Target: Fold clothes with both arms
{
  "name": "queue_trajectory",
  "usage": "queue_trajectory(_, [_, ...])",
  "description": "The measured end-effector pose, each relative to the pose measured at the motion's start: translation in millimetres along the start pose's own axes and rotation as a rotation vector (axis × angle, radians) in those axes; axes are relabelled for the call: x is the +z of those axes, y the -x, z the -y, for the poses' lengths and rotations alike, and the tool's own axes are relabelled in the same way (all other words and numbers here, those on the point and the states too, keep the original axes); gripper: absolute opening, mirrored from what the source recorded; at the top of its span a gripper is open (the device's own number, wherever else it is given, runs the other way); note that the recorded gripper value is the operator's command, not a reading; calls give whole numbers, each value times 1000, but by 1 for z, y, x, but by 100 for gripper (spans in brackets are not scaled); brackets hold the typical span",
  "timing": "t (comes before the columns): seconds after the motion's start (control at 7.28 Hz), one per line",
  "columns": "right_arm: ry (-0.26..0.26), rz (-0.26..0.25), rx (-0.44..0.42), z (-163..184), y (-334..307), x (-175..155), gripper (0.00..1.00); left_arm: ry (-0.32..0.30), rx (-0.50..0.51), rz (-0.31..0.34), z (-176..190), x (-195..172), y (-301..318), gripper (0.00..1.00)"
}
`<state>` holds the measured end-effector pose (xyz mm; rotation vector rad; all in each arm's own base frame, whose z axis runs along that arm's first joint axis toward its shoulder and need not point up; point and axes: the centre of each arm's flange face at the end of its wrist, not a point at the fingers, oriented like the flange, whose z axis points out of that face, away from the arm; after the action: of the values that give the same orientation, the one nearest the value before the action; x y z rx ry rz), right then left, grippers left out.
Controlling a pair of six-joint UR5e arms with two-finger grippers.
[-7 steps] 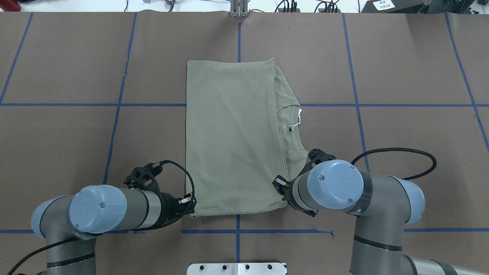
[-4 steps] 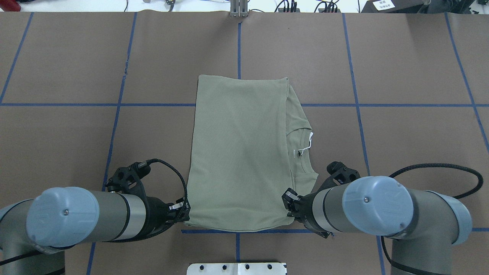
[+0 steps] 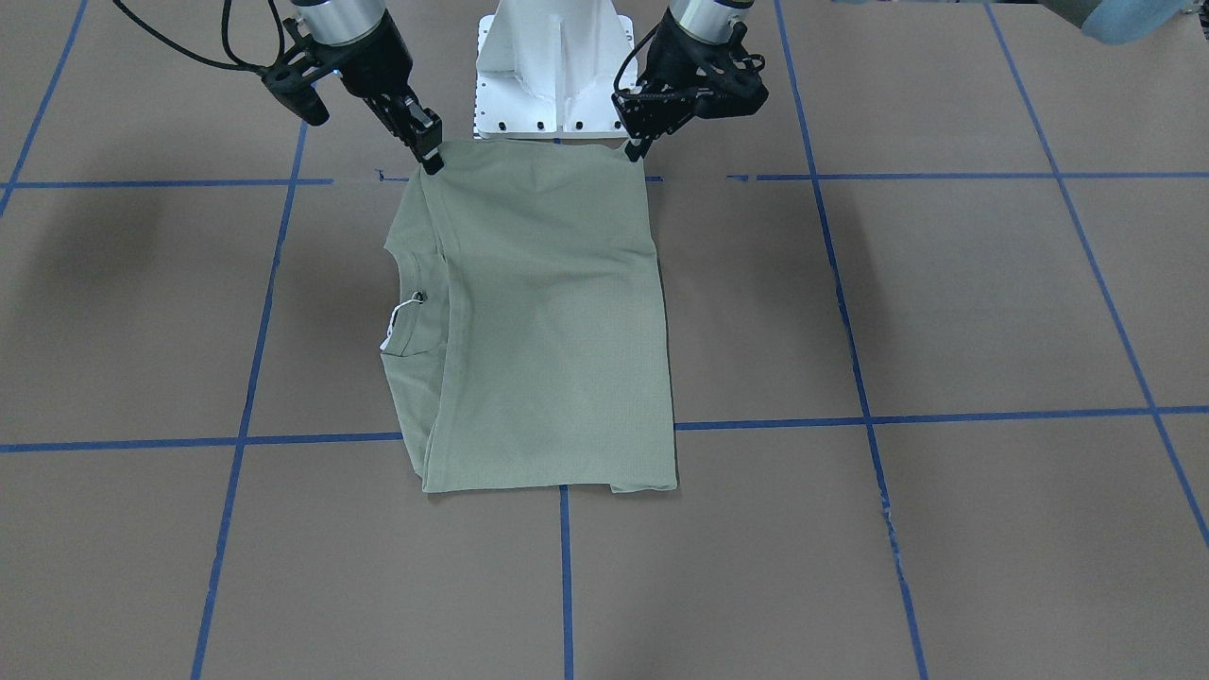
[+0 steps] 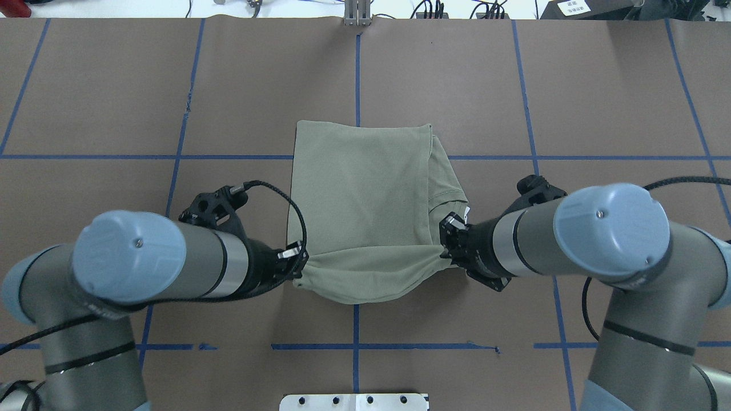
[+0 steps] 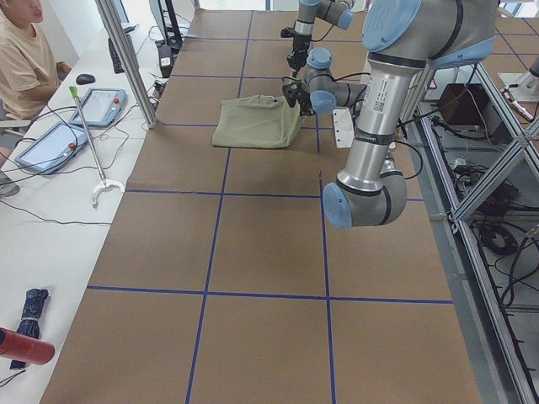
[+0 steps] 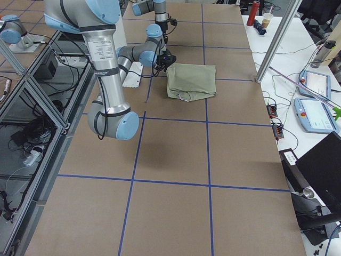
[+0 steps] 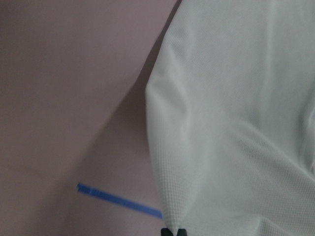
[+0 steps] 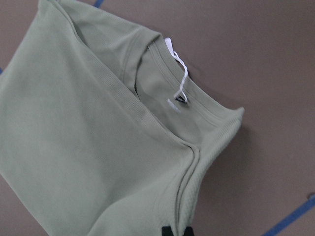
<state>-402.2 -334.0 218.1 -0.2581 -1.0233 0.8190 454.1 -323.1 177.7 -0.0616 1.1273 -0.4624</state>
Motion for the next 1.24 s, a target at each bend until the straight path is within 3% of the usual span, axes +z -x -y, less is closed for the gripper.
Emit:
queue_trajectory(0.41, [-85,-21,-24,73,92,41,0,-149,20,-27,107,34,-35,0])
queue_trajectory(0.69, [-132,-62,-29,106,133,81,0,-196,23,-47,156,66,-41,0])
queue_trajectory(0.82, [-138,-58,-34,119,147,102,0,-215,27,-52,174,75,-43,0])
queue_trajectory(0.96, [-142,-54,-49,132,156,122,66,-233,36,-56,193,83,-43,36])
queue_trajectory(1.1, [-151,-69,-89,147,166,141,100,-252,45,-63,213,95,-42,64])
queue_trajectory(1.24, [-162,-94,-182,169,175,161,100,-281,74,-64,238,114,-37,100])
